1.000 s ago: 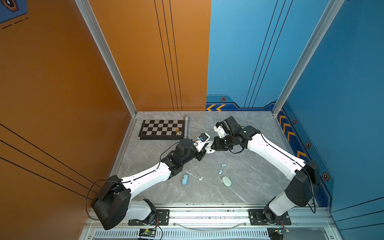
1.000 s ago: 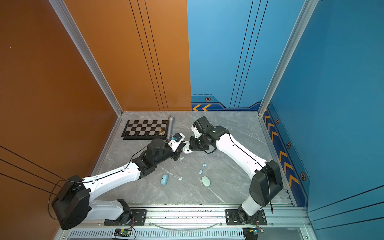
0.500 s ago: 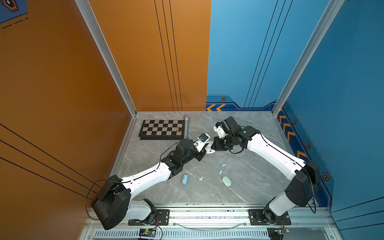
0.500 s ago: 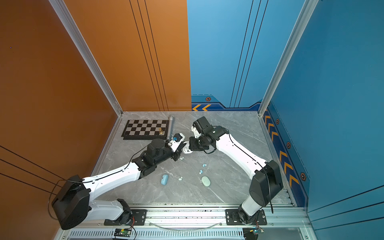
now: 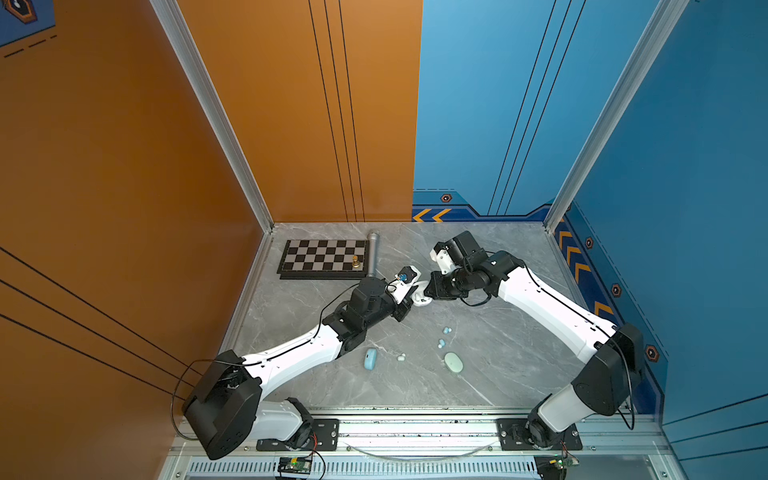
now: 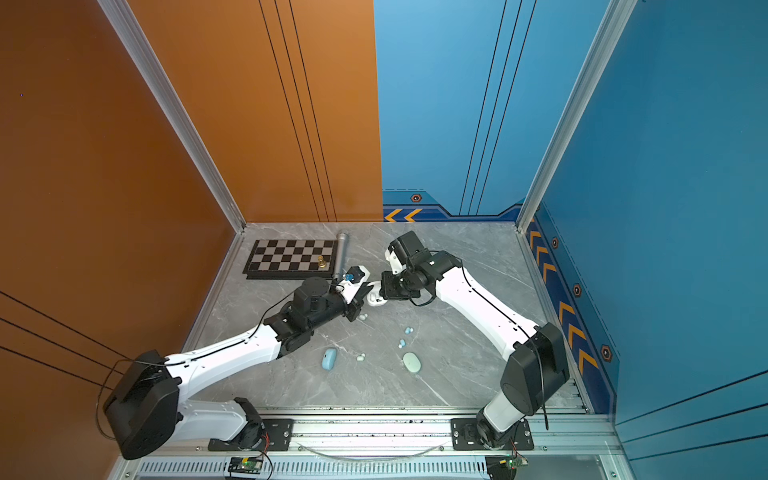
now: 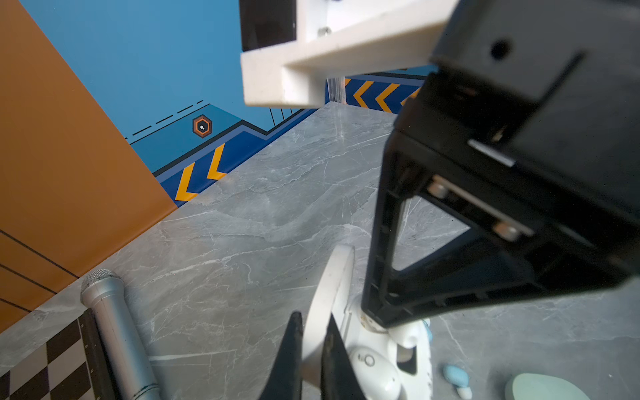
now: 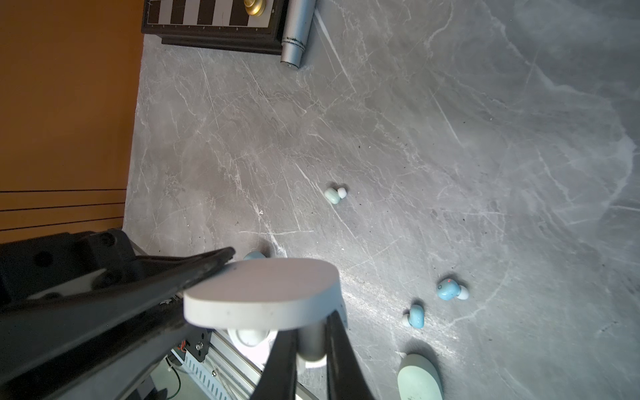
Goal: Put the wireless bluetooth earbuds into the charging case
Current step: 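Press the earbud down into the case slot with the right gripper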
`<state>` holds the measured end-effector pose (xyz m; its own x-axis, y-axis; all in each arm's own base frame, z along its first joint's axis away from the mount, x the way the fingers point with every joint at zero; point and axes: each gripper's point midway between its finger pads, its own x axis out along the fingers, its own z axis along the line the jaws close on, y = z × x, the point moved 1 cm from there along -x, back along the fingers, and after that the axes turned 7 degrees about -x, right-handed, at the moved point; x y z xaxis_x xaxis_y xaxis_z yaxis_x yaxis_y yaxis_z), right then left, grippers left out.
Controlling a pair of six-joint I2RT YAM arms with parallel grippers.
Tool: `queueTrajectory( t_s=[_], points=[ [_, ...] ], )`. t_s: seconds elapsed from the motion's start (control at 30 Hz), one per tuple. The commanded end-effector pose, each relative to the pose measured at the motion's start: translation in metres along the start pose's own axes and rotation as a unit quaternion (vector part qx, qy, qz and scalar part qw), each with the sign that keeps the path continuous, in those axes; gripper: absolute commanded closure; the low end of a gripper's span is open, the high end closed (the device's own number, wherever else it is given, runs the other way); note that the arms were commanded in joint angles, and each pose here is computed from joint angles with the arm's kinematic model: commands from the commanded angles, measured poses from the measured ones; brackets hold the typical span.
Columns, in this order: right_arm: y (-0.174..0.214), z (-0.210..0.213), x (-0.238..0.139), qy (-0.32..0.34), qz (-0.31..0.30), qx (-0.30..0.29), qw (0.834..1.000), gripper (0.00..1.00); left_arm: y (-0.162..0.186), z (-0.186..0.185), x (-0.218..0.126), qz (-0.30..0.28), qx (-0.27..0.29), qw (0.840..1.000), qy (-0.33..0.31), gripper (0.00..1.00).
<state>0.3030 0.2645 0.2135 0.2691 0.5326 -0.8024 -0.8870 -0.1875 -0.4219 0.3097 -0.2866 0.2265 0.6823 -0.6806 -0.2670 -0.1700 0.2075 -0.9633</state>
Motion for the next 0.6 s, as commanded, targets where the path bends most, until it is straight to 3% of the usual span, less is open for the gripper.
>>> queueTrajectory(
  t_s=[0.0, 0.57],
  points=[
    [0.004, -0.012, -0.010, 0.024, 0.000, 0.006, 1.000, 0.86, -0.014, 0.004, -0.003, -0.026, -0.001, 1.000, -0.002, 1.00],
    [0.000, -0.015, -0.016, 0.015, -0.014, 0.015, 1.000, 0.86, 0.003, 0.002, 0.001, -0.002, 0.010, 1.000, 0.003, 1.00]
  ],
)
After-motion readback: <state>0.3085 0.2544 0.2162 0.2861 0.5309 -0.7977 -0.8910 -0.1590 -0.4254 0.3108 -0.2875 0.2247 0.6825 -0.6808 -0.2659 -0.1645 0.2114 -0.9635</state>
